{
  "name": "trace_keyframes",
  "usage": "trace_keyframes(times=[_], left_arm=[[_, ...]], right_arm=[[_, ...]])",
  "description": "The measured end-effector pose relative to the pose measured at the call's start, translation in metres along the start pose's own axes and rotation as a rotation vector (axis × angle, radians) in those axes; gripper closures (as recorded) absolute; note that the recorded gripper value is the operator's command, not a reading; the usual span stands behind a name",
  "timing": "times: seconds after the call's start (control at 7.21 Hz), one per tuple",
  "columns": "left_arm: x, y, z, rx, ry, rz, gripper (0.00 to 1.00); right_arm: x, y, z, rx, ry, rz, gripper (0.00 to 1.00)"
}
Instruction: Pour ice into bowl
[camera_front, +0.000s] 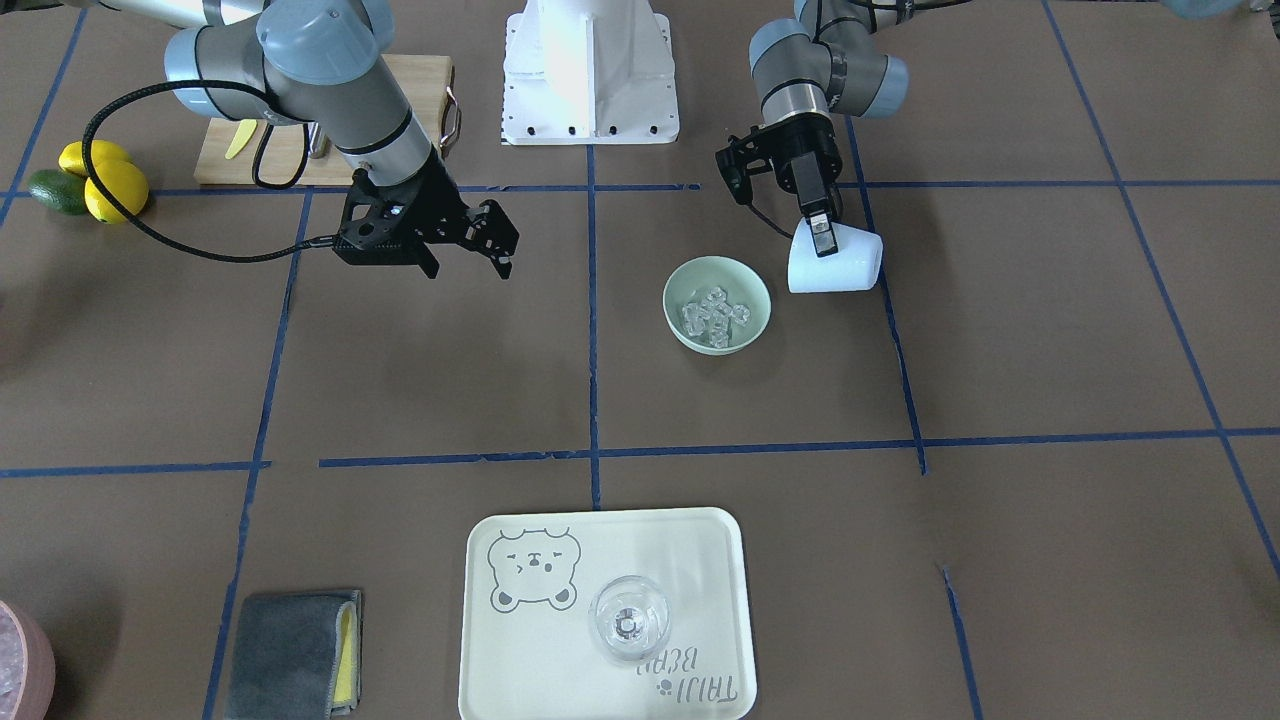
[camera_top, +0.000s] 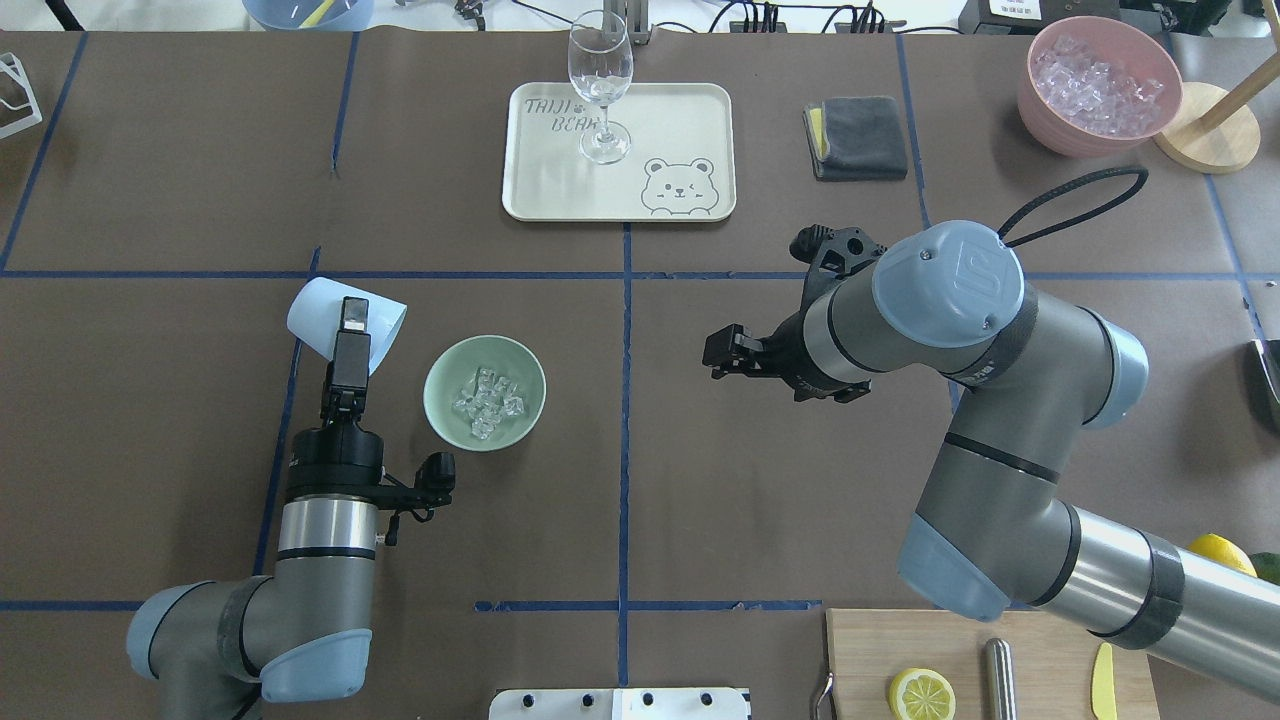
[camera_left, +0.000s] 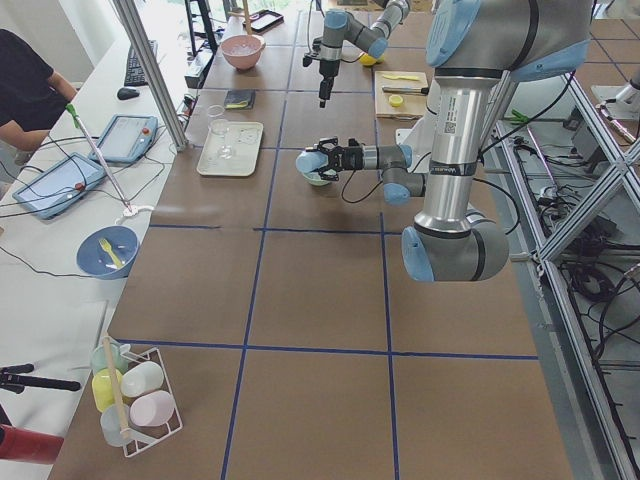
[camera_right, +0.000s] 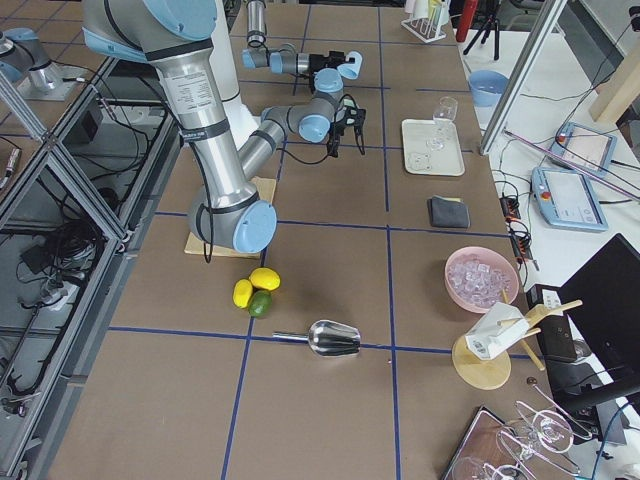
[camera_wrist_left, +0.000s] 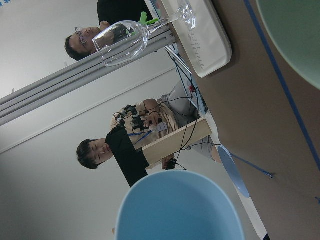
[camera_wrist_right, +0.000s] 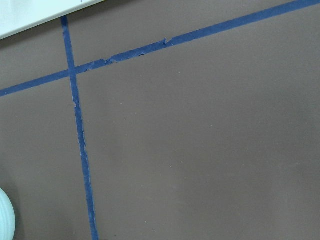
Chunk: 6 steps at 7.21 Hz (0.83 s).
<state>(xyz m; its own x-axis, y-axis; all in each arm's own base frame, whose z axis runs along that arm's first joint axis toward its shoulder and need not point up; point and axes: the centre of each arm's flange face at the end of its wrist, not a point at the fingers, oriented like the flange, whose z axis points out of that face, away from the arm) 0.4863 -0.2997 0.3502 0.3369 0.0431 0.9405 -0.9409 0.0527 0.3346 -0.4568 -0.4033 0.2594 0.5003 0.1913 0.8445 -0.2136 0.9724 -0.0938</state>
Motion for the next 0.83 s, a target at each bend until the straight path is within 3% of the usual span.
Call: trace_keyframes(times=[0.42, 0.83], left_arm=[[-0.037, 0.006, -0.004, 0.022, 0.008, -0.041, 1.00], [-0.071, 0.011, -0.010, 0.162, 0.119, -0.106, 1.00]], right_arm=[[0.000, 0.000, 0.000, 0.000, 0.000, 0.001, 0.00], [-0.002, 0.000, -0.001, 0.002, -0.004, 0.001, 0.00]])
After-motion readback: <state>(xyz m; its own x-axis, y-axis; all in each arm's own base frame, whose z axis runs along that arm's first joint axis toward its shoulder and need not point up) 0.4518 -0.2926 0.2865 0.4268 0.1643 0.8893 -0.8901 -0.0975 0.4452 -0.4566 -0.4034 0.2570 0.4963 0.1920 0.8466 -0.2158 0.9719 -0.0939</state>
